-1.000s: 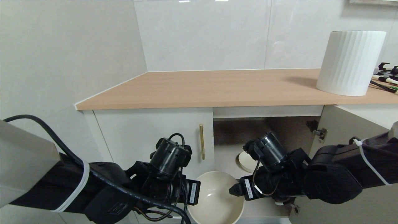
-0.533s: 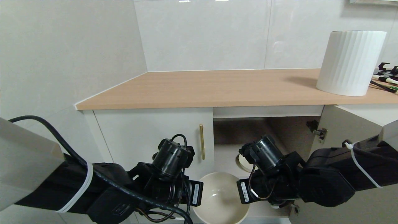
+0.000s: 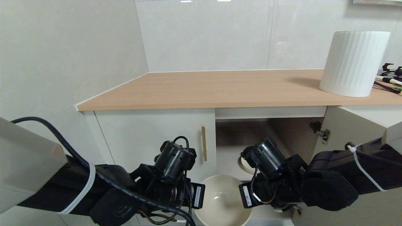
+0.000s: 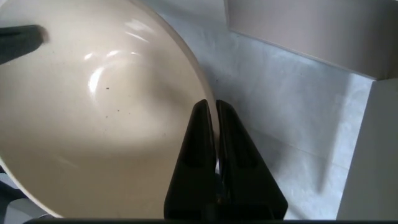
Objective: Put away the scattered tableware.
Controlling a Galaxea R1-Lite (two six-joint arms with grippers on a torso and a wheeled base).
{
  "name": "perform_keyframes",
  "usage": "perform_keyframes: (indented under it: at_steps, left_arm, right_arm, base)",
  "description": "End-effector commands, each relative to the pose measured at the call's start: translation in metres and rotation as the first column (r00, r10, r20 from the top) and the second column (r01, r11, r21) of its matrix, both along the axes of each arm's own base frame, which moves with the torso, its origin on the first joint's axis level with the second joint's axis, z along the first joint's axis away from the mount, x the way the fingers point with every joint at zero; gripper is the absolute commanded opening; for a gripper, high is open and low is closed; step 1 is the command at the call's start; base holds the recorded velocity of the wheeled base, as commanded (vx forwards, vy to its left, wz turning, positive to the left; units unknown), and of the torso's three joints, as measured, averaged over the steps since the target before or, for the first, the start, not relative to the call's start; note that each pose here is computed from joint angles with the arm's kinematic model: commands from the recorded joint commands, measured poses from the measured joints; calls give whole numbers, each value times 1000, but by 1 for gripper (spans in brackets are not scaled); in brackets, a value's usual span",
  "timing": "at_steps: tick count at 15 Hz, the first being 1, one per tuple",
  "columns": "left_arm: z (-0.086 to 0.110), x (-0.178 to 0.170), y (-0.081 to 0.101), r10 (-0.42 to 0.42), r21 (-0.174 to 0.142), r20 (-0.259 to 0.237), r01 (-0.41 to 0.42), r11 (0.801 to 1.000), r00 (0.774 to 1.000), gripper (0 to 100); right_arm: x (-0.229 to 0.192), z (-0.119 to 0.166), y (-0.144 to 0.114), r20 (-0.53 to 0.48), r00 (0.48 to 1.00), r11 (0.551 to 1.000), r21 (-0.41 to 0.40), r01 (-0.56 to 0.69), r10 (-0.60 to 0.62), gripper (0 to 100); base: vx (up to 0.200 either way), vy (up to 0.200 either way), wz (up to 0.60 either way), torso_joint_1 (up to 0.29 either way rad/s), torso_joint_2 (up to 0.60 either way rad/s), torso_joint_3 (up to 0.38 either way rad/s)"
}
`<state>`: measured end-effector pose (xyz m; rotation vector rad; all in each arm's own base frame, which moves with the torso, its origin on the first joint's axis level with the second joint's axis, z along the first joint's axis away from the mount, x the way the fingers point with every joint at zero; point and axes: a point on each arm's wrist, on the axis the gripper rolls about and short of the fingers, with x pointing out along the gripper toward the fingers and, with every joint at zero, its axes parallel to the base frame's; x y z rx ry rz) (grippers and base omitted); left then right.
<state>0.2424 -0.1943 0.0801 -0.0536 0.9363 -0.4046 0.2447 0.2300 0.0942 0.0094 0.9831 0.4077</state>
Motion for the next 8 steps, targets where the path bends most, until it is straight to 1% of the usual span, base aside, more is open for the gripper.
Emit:
perform_keyframes:
  at_steps: [1,6,8]
  left_arm:
    - [1,0,0,2,-2,2,-2,1000,1000,100]
    - [2,1,0,7,-6,5,-7,1000,1000,100]
    - [4,0,1,10,-12,12,-9,1000,1000,100]
  right_arm:
    - [0,-1,0,-1,1000,1000,-2,0,0,0]
    - [1,-5,1,-7,1000,1000,-11,1,-1,0]
    - [4,-12,0,-10,1000,999,-39,24,-24,0]
  base:
    - [0,0,0,0,0,0]
    - [0,0,0,0,0,0]
    - [0,0,0,0,0,0]
